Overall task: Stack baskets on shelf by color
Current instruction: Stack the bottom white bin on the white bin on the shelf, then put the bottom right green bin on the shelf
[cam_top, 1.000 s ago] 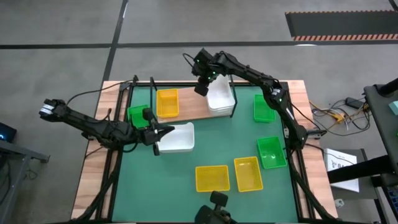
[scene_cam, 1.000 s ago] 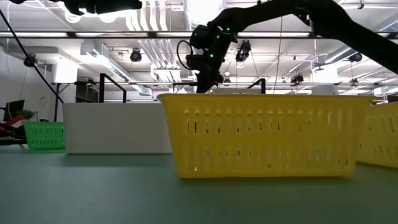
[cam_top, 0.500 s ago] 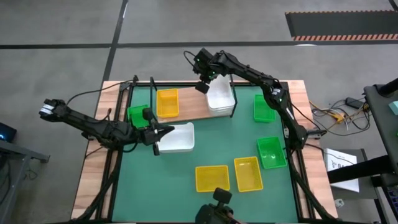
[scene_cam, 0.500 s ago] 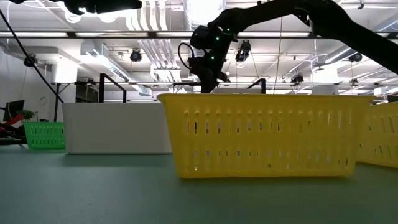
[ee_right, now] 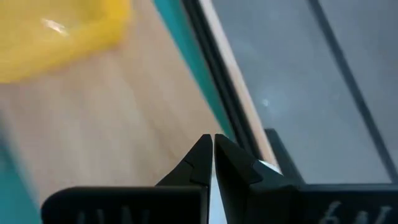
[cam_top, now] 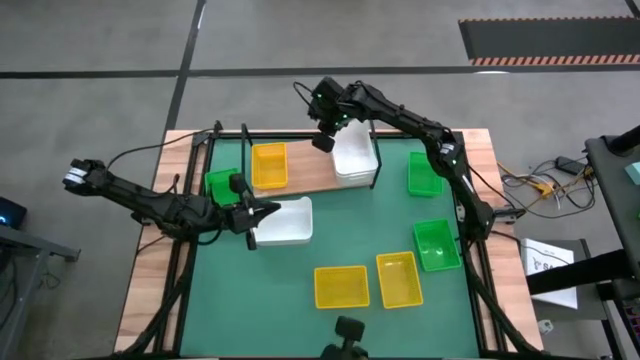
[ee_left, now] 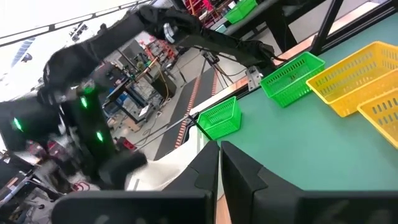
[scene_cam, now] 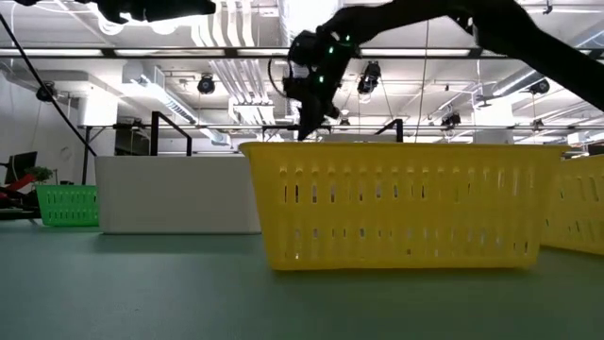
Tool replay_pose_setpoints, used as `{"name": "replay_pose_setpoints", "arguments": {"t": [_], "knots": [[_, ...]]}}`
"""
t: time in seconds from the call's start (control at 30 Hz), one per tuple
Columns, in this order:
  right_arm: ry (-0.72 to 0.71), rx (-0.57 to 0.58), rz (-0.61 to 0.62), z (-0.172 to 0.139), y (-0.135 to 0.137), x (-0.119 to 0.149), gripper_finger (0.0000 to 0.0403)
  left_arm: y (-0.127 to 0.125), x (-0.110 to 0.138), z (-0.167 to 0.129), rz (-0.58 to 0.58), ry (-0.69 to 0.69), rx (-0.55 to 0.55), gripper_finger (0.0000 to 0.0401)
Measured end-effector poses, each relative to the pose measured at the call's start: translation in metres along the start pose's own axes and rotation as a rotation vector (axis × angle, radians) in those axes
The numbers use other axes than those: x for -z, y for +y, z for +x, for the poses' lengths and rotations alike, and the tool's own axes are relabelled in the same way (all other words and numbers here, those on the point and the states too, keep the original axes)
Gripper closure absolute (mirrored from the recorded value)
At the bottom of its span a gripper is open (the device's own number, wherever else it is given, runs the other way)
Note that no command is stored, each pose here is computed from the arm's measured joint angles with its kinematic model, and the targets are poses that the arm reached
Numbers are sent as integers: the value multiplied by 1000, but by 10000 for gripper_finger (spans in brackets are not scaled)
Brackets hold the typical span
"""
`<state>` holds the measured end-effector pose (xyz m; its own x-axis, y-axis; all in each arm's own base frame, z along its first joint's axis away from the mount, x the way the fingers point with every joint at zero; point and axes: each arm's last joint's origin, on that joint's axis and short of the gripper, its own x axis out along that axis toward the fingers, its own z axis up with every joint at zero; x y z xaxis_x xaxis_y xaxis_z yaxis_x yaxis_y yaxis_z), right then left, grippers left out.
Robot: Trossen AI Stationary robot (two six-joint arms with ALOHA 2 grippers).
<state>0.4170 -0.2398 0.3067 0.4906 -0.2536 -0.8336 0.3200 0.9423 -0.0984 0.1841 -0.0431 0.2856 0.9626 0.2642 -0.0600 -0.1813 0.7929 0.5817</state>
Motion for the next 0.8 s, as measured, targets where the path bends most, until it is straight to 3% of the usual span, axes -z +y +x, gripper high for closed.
{"name": "replay_pose_setpoints", "arguments": {"t": [0.23,0.47,0.67,0.8], "knots": [[-43,-171,-98,-58,56,-6,392,0,-1,1,-10,-12,-8,400],[-27,-290,-258,-109,141,5,392,-1,-9,7,-64,-82,-24,400],[-5,-390,-386,-135,216,37,392,-5,-16,15,-97,-135,1,400],[-3,-390,-410,-148,256,69,392,-9,-20,17,-119,-176,-3,400]]}}
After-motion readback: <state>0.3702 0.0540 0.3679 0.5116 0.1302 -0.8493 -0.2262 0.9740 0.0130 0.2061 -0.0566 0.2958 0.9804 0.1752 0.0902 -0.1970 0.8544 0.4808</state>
